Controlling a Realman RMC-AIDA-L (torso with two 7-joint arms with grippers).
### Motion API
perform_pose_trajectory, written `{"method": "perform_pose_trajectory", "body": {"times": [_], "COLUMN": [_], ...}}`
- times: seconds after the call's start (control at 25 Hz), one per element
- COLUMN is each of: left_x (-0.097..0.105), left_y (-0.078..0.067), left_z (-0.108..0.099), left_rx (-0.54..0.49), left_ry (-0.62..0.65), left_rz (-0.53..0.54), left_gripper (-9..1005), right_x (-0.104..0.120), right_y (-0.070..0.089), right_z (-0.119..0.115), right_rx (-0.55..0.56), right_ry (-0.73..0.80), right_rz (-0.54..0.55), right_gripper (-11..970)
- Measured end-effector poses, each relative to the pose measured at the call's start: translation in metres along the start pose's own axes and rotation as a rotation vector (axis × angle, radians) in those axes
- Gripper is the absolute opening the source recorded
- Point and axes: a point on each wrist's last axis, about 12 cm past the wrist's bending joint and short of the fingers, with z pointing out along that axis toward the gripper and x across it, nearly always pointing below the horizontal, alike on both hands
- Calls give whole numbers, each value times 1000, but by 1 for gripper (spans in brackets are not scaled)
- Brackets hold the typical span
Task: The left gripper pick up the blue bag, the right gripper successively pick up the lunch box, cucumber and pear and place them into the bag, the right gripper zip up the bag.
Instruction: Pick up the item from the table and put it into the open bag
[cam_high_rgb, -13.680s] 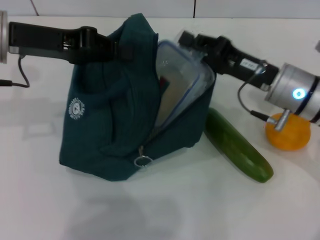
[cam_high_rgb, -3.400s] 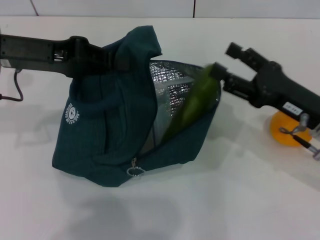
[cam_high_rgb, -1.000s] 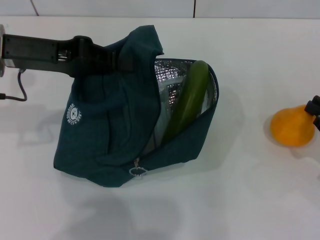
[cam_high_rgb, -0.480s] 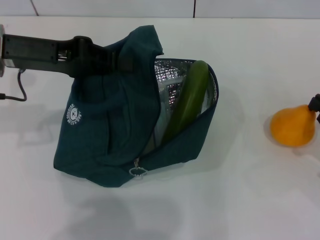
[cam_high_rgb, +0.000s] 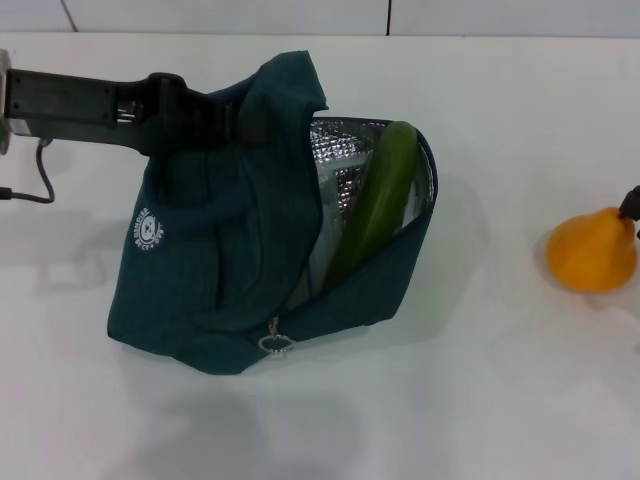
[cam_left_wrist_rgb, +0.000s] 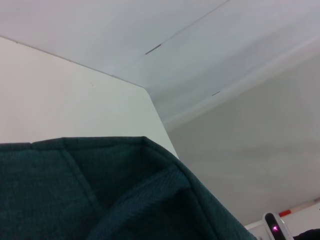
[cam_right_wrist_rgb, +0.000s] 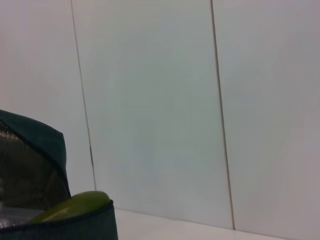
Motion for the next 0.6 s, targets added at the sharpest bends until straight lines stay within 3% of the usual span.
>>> {"method": "perform_pose_trajectory", "body": {"times": [0.32, 0.6], "left_x": [0, 3], "left_y": [0, 2], "left_z": [0, -2], "left_rx": [2, 1], "left_ry": [-5, -9], "left_rz": [0, -9], "left_gripper": [47, 48], "right_x": [-14, -39], "right_y": [-5, 2], "right_z": [-8, 15], "right_rx": [14, -139], "right_ry": [-114, -231], "right_rz": [101, 214], "right_gripper": [22, 21]}}
